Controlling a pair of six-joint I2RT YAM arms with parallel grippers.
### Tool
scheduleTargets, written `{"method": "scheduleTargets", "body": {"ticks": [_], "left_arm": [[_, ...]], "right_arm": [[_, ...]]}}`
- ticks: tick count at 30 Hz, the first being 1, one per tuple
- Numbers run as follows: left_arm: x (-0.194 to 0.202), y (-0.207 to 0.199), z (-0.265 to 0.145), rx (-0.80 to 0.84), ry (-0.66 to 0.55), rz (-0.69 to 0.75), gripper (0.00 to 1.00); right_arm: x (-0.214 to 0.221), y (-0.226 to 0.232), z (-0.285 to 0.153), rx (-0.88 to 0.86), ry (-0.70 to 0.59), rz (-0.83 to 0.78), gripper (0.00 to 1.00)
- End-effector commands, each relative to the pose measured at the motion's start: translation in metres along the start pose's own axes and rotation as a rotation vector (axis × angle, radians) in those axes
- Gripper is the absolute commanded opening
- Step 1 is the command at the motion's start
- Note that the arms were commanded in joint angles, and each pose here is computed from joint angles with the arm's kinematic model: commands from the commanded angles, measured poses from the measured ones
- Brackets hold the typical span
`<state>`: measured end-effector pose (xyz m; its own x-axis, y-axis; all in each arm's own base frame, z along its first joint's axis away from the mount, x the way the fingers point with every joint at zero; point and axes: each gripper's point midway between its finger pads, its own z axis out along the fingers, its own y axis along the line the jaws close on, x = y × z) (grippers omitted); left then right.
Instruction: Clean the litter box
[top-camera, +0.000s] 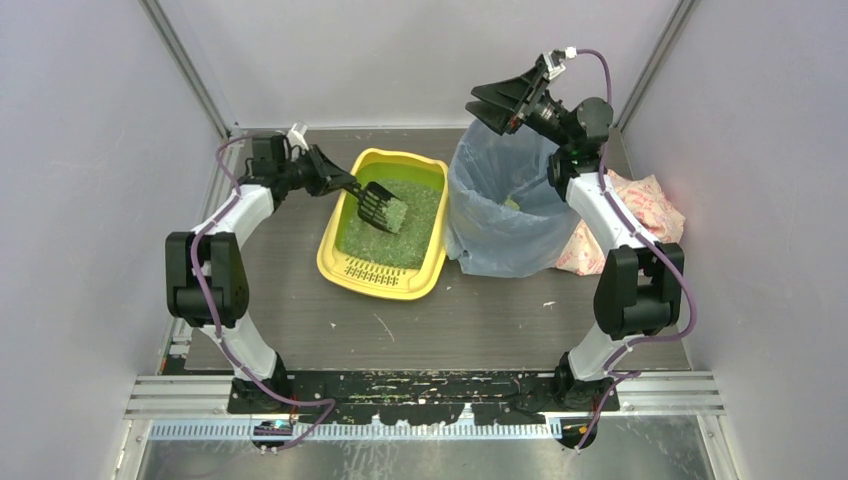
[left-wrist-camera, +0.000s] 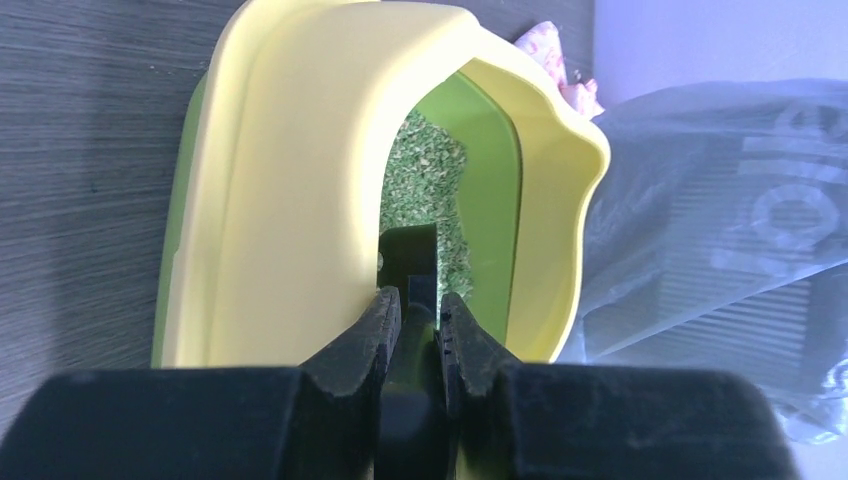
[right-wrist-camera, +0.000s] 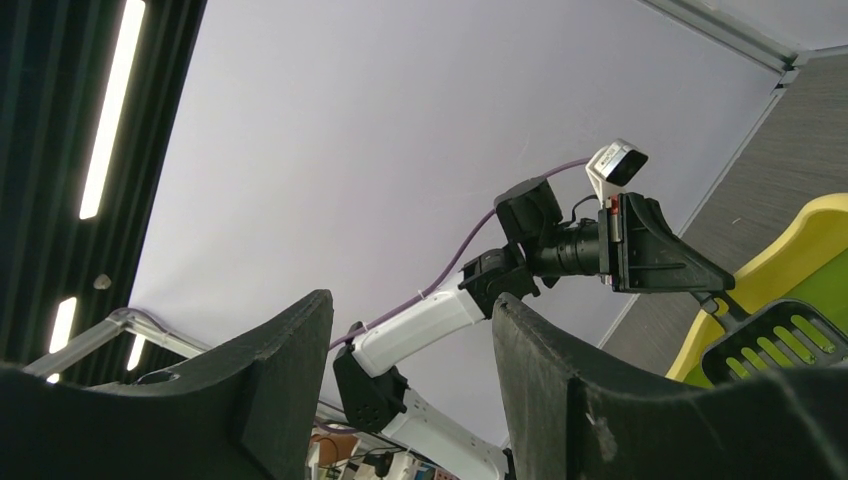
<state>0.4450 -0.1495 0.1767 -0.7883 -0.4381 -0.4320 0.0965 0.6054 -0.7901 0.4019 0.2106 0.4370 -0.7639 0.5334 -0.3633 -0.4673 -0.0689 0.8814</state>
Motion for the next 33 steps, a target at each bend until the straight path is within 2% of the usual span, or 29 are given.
{"method": "scheduleTargets", "body": {"ticks": [1,6,12,19,23,33], "left_arm": [[-0.018,-0.047,-0.018,0.176,-0.062,0.031,0.00],[-0.034,-0.064,-0.023,0.303,-0.101,-0.040,0.00],[-0.042,-0.080,-0.030,0.336,-0.104,-0.016,0.00],[-0.057,-0.069,-0.052,0.423,-0.163,-0.084,0.00],[-0.052,-0.066,-0.056,0.463,-0.169,-0.118,0.00],[-0.046,-0.077,-0.065,0.503,-0.165,-0.060,0.00]], "right_arm": [[-0.003,0.024,0.008,-0.060,0.010,-0.078,0.65],[-0.002,0.023,0.008,-0.059,0.016,-0.075,0.65],[-0.002,0.023,0.008,-0.064,0.019,-0.073,0.65],[-0.001,0.022,0.007,-0.063,0.018,-0.070,0.65],[-0.002,0.021,0.008,-0.065,0.015,-0.065,0.65],[-0.004,0.018,0.009,-0.068,0.014,-0.050,0.65]]}}
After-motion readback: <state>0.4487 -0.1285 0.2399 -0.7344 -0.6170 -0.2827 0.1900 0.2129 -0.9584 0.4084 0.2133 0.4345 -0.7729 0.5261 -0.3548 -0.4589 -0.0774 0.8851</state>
